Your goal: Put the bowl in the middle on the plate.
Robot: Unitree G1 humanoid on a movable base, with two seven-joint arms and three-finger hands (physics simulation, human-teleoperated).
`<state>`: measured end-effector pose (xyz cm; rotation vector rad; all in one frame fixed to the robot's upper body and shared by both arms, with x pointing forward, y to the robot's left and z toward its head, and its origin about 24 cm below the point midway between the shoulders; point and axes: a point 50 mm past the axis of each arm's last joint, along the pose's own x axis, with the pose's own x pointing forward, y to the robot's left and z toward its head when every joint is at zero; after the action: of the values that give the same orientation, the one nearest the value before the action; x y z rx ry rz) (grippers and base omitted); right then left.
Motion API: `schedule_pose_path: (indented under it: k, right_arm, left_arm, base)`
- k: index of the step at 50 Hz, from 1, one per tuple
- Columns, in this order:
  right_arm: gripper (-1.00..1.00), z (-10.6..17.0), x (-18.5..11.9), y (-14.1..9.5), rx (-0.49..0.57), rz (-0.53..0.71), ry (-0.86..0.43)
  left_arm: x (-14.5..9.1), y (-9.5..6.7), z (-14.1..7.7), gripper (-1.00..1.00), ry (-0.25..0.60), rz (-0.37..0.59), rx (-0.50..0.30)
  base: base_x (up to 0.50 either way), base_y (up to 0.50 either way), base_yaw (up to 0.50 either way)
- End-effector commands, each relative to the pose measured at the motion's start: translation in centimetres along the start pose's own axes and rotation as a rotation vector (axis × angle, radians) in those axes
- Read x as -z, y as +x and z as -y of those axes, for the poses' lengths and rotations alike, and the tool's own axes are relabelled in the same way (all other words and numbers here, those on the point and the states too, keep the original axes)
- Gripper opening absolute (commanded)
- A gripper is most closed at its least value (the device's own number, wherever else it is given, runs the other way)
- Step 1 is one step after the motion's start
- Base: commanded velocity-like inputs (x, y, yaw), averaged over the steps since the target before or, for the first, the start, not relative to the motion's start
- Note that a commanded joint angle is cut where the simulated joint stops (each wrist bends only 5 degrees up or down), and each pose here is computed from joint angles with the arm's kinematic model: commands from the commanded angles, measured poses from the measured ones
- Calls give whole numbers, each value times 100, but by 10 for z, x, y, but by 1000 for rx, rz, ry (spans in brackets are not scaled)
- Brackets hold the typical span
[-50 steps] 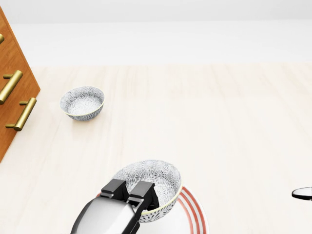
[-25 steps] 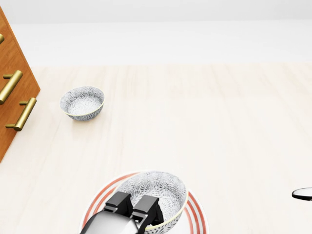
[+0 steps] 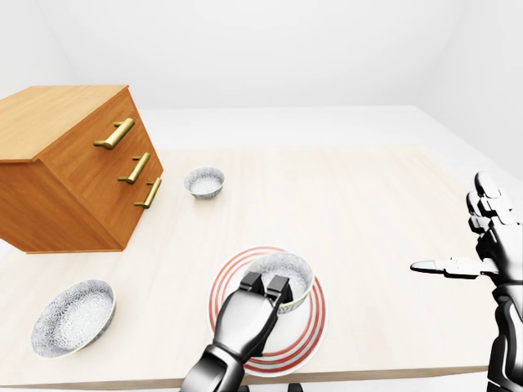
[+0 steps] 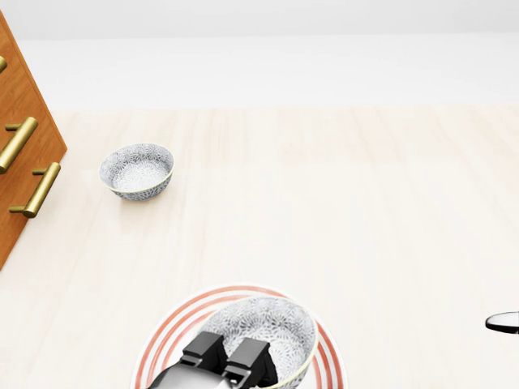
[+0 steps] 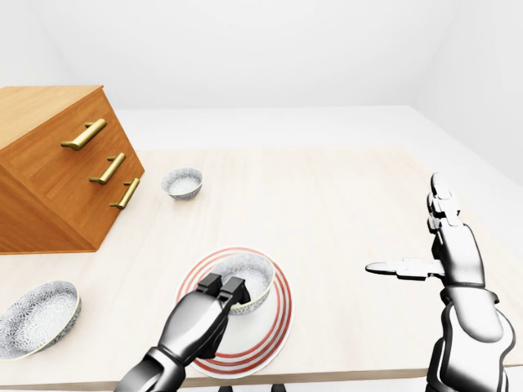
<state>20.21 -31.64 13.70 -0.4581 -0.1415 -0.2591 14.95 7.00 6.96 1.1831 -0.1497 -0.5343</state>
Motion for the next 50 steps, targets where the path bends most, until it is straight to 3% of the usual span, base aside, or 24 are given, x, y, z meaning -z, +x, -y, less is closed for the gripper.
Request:
schedule_pose_path:
  k: [1,50]
  right_arm:
    - [100,0,1,0,0,-3,2]
    - [100,0,-3,1,0,10,-5]
  left_arm:
    - [1,1,4,-100,-10,4,-20]
    - [10,5,21,-100,-37,-33,-3]
  base:
    - [0,0,0]
    - [0,0,0]
